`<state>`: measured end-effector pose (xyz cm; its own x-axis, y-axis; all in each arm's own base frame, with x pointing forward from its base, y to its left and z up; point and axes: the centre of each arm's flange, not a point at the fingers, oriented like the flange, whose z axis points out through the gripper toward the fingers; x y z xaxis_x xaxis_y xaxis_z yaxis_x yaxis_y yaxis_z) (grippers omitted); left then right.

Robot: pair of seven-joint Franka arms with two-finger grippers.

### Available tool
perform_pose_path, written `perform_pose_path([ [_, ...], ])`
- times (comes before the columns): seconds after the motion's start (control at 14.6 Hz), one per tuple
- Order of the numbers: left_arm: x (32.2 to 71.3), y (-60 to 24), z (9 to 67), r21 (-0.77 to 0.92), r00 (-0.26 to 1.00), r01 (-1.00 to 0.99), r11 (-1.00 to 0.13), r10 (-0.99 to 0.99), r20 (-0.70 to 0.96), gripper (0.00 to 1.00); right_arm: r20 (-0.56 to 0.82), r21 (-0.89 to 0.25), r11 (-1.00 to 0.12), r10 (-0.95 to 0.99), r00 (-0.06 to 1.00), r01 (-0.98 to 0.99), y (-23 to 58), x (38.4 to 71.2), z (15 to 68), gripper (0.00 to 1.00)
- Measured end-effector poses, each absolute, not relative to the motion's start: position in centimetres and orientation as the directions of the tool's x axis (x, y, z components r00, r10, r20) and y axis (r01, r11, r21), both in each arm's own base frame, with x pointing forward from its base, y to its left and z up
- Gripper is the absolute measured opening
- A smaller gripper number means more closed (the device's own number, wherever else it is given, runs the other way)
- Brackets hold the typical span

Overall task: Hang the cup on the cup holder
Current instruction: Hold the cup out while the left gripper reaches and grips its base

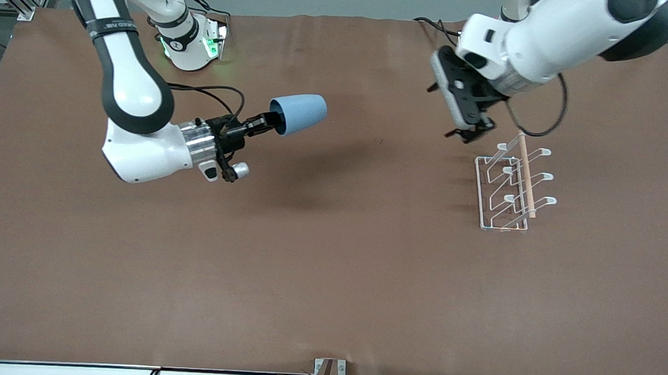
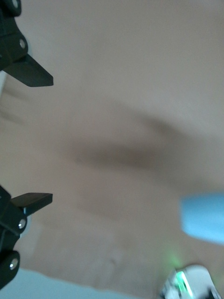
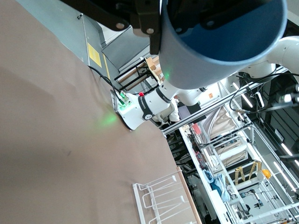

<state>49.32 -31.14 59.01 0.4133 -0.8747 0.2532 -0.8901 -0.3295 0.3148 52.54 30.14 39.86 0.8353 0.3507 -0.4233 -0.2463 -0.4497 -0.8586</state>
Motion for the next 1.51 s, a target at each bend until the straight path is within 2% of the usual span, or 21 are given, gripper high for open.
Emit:
perform_pose_path([
  [0.14, 48.9, -33.9, 57.5, 0.381, 0.404, -0.88, -0.284, -0.869, 0.286, 1.0, -0.415, -0.859, -0.453, 0.347, 0.841, -0.237, 32.2, 51.9, 39.5, 0.04],
  [0.41, 47.8, -39.3, 54.6, 0.396, 0.366, -0.889, -0.229, -0.875, 0.318, 1.0, -0.402, -0.856, -0.463, 0.314, 0.86, -0.23, 36.1, 50.8, 38.2, 0.04],
  [0.62, 47.0, -42.2, 52.8, 0.406, 0.367, -0.886, -0.223, -0.872, 0.324, 1.0, -0.406, -0.85, -0.472, 0.308, 0.861, -0.232, 36.8, 50.5, 37.4, 0.04],
  [0.96, 47.9, -42.7, 50.9, 0.417, 0.383, -0.878, -0.234, -0.866, 0.322, 1.0, -0.406, -0.85, -0.471, 0.302, 0.863, -0.235, 36.5, 50.8, 37.4, 0.04],
  [1.51, 46.9, -46.1, 47.2, 0.436, 0.375, -0.873, -0.218, -0.872, 0.315, 1.0, -0.406, -0.851, -0.47, 0.304, 0.862, -0.236, 36.5, 50.8, 37.4, 0.04],
])
